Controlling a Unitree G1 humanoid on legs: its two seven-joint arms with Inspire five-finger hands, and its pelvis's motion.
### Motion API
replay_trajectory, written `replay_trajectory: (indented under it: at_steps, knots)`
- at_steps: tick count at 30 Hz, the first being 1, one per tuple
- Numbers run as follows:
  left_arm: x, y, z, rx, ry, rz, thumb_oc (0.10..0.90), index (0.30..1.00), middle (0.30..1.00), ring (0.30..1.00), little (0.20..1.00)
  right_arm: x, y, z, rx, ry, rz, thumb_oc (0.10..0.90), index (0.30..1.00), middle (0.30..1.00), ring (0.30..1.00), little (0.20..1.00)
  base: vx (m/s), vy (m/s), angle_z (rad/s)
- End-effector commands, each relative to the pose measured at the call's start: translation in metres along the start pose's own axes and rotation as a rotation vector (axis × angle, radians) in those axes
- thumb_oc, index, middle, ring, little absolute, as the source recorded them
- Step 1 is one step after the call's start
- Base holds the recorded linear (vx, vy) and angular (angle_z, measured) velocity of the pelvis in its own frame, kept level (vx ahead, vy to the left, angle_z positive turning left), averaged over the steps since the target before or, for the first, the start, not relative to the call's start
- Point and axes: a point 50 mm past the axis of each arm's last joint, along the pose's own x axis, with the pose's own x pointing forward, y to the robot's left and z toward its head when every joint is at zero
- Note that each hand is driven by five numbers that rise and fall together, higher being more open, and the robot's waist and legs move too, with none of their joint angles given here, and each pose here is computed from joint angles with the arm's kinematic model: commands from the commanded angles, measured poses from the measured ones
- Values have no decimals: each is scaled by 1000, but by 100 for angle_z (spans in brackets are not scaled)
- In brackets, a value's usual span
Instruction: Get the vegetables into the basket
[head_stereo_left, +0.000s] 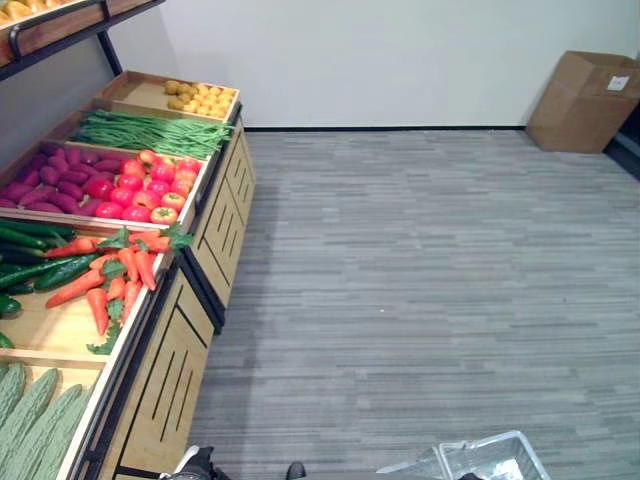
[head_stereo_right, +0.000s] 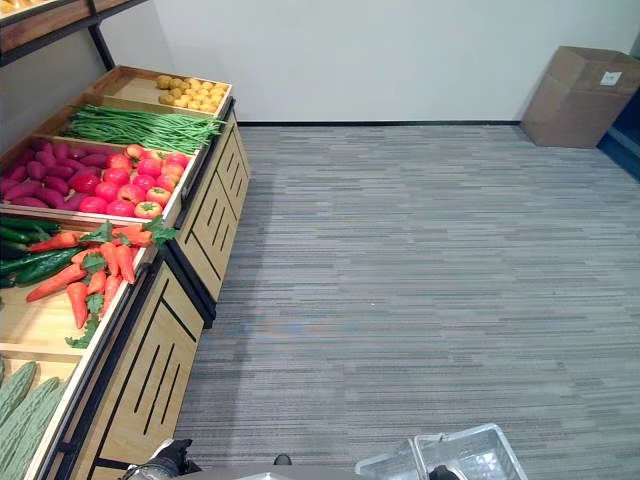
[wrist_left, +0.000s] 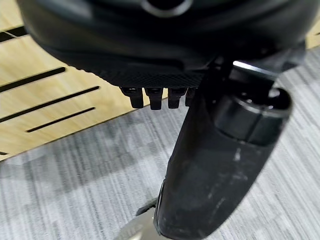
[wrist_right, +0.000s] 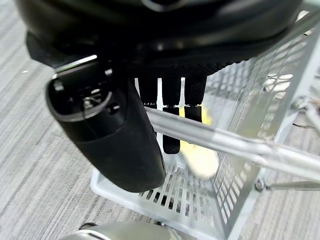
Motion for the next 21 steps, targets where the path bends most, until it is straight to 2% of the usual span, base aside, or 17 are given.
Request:
replay_trajectory:
  at_steps: [1,21]
  knots:
    - [4,20,25,14,-48,89,900,1000,1000,1000,1000,1,-26,36,29,-125,-77,400,300,300,300,300,11,47,-7]
    - [4,29,26,25,-73,103,900,1000,1000,1000,1000,1,-32,48,44,-151,-86,400,300,300,300,300,41,122,-13]
